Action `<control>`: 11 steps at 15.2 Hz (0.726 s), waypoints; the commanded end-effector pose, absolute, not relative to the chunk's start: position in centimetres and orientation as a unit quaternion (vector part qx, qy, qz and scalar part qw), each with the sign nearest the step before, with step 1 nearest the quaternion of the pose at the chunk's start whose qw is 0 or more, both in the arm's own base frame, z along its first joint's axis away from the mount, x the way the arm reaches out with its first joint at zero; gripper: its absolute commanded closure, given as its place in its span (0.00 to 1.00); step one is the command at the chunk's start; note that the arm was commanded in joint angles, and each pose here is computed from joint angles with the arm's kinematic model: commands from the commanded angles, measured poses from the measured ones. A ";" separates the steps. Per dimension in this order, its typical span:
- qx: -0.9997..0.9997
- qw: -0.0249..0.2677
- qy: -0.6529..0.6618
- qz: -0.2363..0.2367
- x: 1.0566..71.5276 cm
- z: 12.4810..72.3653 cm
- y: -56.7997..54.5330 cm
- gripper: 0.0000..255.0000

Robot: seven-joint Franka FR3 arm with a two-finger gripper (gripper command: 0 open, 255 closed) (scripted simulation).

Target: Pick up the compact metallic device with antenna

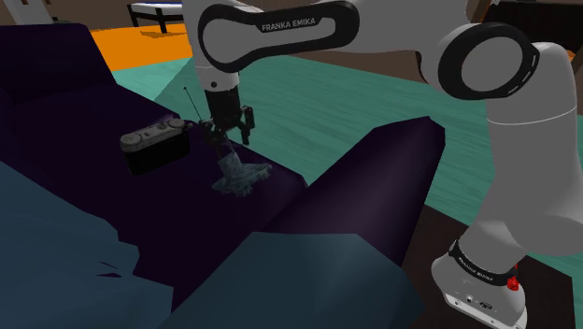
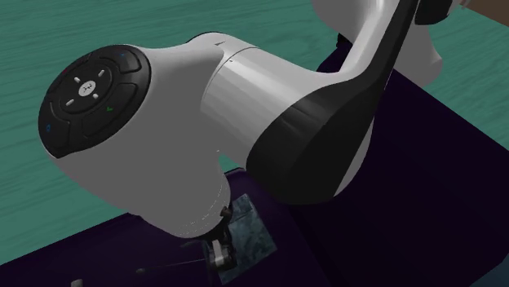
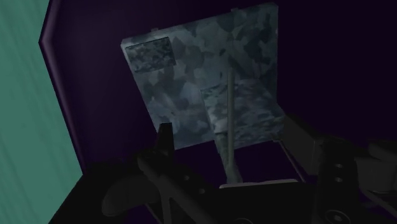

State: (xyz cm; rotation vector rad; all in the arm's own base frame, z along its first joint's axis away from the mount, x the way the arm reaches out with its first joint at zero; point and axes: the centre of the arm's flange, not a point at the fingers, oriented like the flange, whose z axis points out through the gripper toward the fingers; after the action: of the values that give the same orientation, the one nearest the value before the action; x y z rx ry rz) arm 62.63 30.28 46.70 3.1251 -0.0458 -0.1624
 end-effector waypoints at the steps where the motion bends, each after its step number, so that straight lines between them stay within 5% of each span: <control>1: 0.997 0.017 -0.018 -0.069 63.0 44.4 30.0 1.00; 11: 0.997 0.017 -0.018 -0.069 62.6 47.0 29.4 1.00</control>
State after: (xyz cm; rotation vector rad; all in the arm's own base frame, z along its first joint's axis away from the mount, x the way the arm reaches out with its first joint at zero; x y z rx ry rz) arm 62.06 30.47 47.33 3.1452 -0.0449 -0.2244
